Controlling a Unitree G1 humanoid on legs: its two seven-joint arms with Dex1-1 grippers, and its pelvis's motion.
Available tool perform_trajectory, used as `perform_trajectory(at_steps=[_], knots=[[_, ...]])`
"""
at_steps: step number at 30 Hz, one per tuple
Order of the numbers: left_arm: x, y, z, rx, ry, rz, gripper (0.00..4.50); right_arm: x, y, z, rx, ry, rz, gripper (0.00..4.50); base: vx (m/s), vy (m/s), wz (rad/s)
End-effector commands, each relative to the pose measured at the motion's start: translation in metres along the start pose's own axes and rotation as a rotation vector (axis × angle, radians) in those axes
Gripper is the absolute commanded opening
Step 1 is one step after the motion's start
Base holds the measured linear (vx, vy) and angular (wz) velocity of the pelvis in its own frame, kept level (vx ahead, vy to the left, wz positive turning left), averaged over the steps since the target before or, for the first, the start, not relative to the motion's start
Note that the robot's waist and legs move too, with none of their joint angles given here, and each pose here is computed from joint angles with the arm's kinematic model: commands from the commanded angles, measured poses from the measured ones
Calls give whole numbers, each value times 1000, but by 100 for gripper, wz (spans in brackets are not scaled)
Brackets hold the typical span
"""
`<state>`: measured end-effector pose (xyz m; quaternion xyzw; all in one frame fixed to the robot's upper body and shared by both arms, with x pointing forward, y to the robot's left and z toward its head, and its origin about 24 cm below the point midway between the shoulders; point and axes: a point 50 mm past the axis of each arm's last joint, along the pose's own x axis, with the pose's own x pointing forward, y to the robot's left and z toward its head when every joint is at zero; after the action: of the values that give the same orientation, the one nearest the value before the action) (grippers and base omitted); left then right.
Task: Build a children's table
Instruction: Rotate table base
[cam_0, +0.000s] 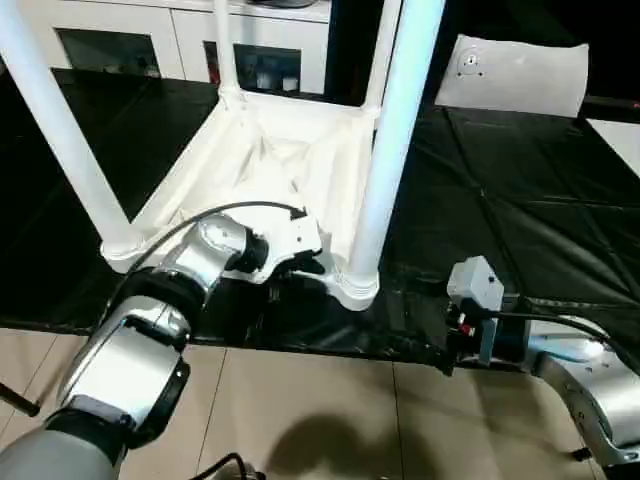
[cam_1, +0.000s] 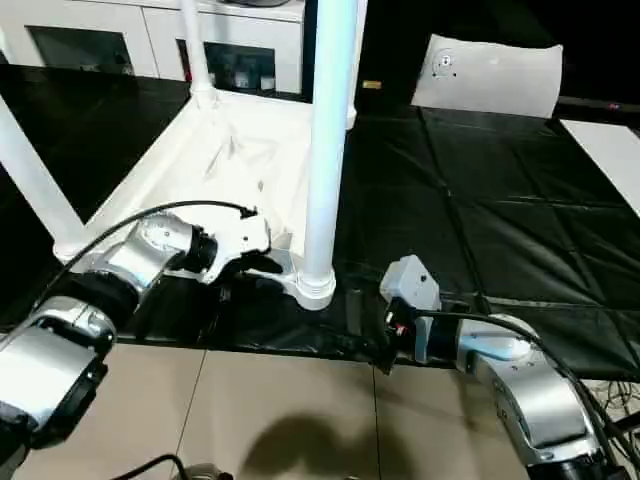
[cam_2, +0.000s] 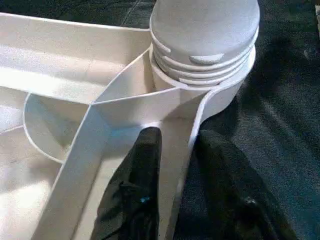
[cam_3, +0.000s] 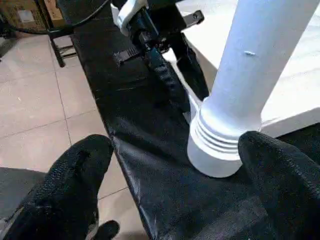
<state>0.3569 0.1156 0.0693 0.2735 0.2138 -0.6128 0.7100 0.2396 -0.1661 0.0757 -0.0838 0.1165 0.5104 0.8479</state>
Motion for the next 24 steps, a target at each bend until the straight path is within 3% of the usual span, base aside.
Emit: perform_trajectory(at_steps=[1, 8, 10, 16, 18, 22, 24], knots=[[-1, 3, 7, -5, -34, -11, 98, -2, 0, 5, -13, 1, 1, 450, 0, 0, 0], [0, 0, 0, 31, 46, -35, 56, -2, 0, 4, -18, 5, 6, 450, 0, 0, 0], [0, 0, -3, 51, 82, -39, 26, -1, 0, 4, -18, 4, 7, 450, 0, 0, 0], [-3, -2, -13, 64, 187, -63, 5, -2, 0, 5, -20, 3, 7, 450, 0, 0, 0], [-5, -2, -19, -11, 206, -57, 2, -1, -1, 6, -18, -8, 1, 450, 0, 0, 0], [-5, 2, -17, -220, 79, 31, 1, 1, -3, 10, -8, -36, -11, 450, 0, 0, 0], [-5, 5, -15, -266, 42, 78, 1, 2, -2, 10, -9, -35, -9, 450, 0, 0, 0]])
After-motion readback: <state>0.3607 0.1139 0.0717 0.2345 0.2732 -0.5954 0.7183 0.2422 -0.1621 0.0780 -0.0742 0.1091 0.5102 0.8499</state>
